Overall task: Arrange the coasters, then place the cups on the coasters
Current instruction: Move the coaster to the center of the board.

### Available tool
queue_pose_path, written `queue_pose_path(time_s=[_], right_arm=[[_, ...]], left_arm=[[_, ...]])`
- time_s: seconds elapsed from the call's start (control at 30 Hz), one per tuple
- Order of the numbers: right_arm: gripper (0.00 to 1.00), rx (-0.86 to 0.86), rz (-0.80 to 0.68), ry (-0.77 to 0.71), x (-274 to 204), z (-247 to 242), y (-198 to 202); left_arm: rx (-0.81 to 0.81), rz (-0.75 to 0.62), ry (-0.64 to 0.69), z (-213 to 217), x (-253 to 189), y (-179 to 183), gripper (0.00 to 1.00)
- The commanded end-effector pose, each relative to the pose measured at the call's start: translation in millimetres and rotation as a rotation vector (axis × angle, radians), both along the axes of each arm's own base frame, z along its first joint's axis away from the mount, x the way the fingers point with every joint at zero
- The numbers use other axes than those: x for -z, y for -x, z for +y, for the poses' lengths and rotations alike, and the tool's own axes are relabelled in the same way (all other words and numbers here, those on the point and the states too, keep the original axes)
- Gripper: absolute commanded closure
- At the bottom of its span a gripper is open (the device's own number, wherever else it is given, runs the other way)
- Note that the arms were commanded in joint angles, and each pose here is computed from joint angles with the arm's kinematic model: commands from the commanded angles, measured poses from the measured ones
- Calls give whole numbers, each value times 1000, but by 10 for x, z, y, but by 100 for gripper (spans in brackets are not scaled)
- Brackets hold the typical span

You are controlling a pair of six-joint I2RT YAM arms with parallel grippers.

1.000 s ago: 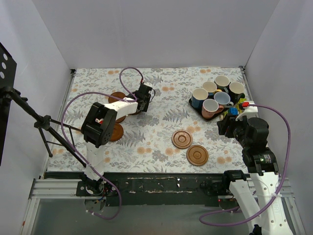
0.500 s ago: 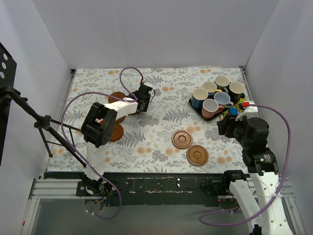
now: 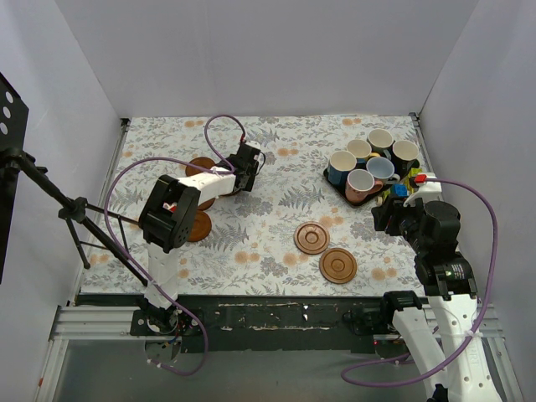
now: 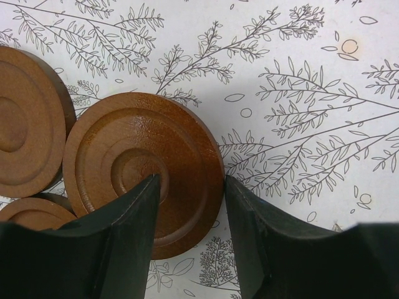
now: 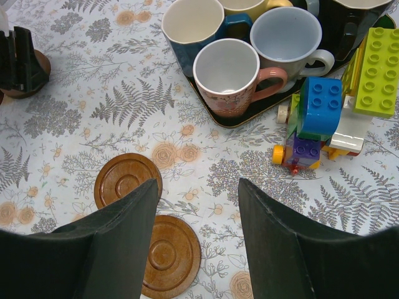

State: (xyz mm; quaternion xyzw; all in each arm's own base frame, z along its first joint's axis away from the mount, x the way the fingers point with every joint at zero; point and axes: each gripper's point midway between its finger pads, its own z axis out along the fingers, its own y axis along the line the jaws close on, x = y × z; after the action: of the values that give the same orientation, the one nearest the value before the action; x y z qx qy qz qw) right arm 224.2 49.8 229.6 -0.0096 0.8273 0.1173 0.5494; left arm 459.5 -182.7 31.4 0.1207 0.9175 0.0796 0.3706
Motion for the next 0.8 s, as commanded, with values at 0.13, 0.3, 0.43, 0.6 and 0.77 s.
queue_pose_path(time_s=[0.13,0.3,0.43,0.6,0.77], right_arm=[[37,-7,-36,-7,-96,16,-31],[37,-16,-39,-8,-152,32,-32],[38,-51,-27,-6,-183,81,-28],[41,-148,39,-3,-137,219,3],[42,-230,61,-40,-114,374,24]], left_arm=[[17,-17,33,21,-268,22,53],[62,-99,116,-158,-741,-3,48],[139,-147,170,-338,-1100,101,38],[197,-180,345,-456,-1503,462,12],[149,-234,430,-153,-1794,785,2]])
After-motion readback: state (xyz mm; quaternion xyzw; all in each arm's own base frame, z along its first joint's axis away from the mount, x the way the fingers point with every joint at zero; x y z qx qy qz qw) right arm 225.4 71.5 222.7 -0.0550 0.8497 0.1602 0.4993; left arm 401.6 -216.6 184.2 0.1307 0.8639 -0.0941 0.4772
